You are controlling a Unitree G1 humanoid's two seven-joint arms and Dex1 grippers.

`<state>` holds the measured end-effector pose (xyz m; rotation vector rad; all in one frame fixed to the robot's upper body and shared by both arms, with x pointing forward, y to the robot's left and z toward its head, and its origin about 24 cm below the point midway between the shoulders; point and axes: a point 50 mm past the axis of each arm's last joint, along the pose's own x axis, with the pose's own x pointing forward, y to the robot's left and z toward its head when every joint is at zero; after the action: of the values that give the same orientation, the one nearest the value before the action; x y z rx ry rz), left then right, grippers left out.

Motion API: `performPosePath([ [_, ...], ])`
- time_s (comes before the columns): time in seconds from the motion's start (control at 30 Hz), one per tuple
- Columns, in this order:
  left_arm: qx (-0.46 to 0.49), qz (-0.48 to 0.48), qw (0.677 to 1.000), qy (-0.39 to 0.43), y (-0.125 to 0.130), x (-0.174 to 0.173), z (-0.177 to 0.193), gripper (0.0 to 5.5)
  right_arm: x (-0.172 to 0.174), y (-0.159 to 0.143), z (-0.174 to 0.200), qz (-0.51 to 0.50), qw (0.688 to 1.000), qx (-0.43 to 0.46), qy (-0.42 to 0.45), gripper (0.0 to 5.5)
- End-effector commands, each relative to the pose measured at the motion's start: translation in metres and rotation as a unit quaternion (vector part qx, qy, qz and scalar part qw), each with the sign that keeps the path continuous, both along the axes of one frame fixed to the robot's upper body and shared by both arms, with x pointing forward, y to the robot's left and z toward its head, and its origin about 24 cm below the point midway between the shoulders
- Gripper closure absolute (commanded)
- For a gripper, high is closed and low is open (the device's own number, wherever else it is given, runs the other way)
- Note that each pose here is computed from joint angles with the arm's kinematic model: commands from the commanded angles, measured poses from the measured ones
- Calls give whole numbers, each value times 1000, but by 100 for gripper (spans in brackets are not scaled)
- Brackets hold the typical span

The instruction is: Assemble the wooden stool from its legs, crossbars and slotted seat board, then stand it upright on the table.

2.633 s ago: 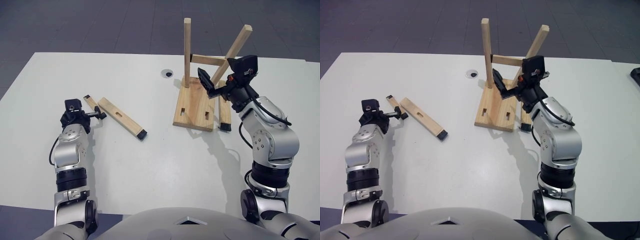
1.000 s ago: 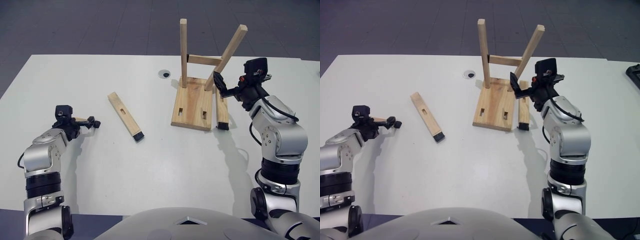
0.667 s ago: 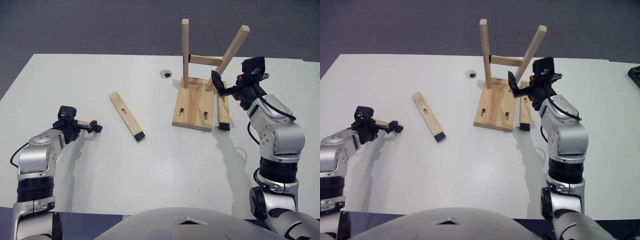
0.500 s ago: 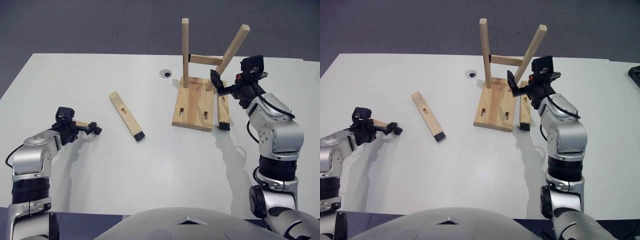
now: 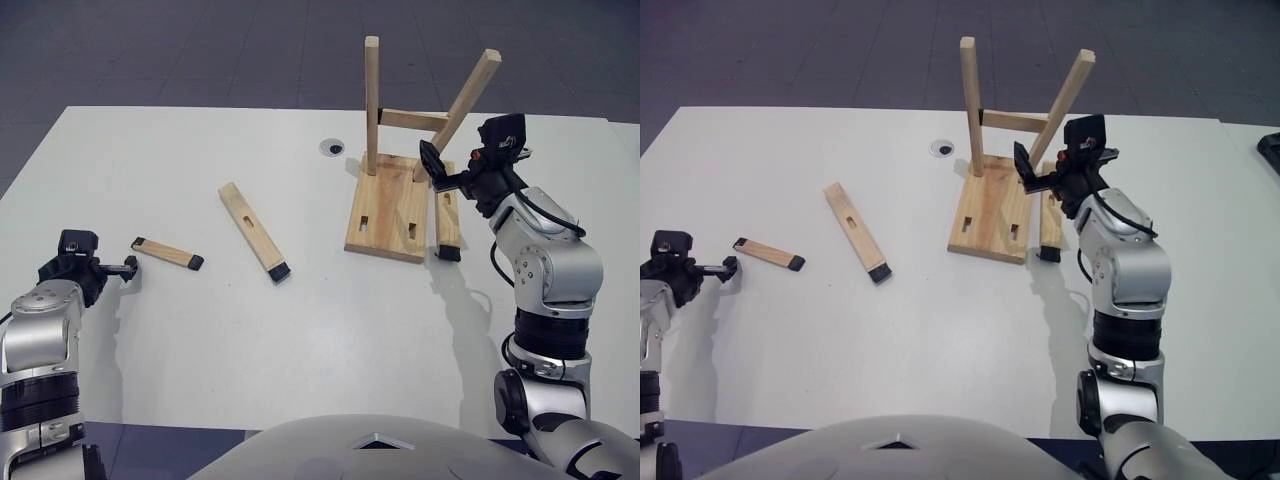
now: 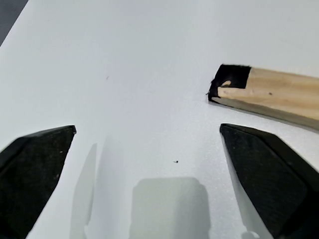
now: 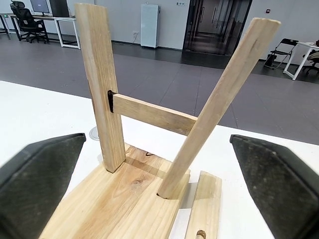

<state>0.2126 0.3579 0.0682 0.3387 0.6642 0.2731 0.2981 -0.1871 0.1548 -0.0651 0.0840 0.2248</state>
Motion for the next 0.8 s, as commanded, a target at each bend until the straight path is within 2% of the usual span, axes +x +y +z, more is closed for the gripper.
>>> performPosePath([
  [0.03, 31, 2, 999, 22, 10, -8, -1, 12, 1, -1, 2, -1, 1000, 4, -4, 10],
  [0.37, -16, -63, 997, -44, -23, 49, -12, 12, 7, 5, 2, 13, 1000, 5, -1, 10],
  [0.47, 18, -45, 998, -50, -16, 50, -11, 12, 8, 5, 1, 14, 1000, 4, -1, 10],
  [0.6, 28, -34, 992, -115, -10, 47, 11, 12, 6, 0, -1, 4, 1000, 4, 4, 10],
  [0.67, 5, -46, 983, -176, -21, 47, 27, 12, 6, -1, -3, 2, 1000, 3, 7, 10],
  [0.7, -37, -30, 975, -216, -30, 45, 37, 12, 5, -2, -4, 1, 1000, 3, 9, 10],
  [0.8, -132, -20, 955, -266, -73, 39, 50, 12, 1, -6, -9, -8, 1000, 4, 15, 10],
])
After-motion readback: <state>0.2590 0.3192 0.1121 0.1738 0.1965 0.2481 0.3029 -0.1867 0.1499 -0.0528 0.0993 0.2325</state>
